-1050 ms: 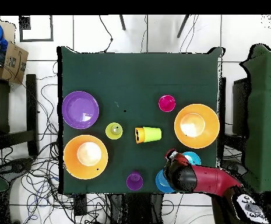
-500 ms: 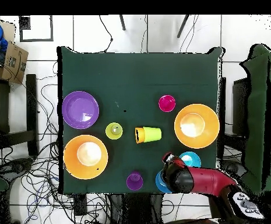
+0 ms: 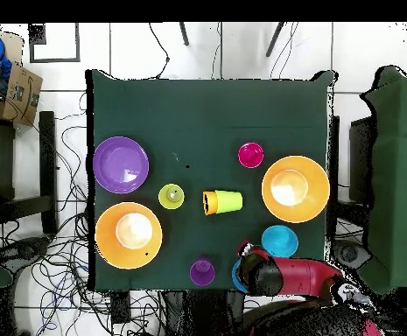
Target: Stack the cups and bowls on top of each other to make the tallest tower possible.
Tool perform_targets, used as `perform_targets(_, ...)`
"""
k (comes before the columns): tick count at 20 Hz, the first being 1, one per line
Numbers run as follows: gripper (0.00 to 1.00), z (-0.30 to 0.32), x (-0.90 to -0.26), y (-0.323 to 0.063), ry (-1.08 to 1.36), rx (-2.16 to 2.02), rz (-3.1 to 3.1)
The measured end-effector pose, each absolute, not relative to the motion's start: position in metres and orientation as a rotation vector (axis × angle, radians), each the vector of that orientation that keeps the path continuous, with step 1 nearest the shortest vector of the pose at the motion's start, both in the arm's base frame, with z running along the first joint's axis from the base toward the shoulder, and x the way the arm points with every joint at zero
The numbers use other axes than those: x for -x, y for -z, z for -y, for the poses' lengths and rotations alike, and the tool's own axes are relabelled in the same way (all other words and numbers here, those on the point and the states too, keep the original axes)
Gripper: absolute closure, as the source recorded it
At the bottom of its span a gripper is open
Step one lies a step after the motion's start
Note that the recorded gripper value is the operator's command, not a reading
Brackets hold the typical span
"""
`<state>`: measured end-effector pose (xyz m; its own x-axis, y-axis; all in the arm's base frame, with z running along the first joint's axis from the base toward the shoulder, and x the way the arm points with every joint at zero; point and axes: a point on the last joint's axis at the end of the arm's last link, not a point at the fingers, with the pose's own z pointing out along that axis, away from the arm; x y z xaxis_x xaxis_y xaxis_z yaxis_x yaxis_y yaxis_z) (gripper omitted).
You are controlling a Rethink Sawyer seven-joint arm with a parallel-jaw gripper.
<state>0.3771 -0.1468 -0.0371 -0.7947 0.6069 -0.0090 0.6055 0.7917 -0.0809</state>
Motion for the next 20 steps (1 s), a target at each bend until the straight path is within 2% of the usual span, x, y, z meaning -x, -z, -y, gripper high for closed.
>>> perform_targets(7,0.0,0.151,-0.35,0.046,-0.156,0.936,2.947)
perform_targets(13,0.0,0.163,-0.338,0.038,-0.191,0.93,2.943)
perform_targets(20,0.0,0.188,-0.338,-0.011,-0.219,1.082,2.933)
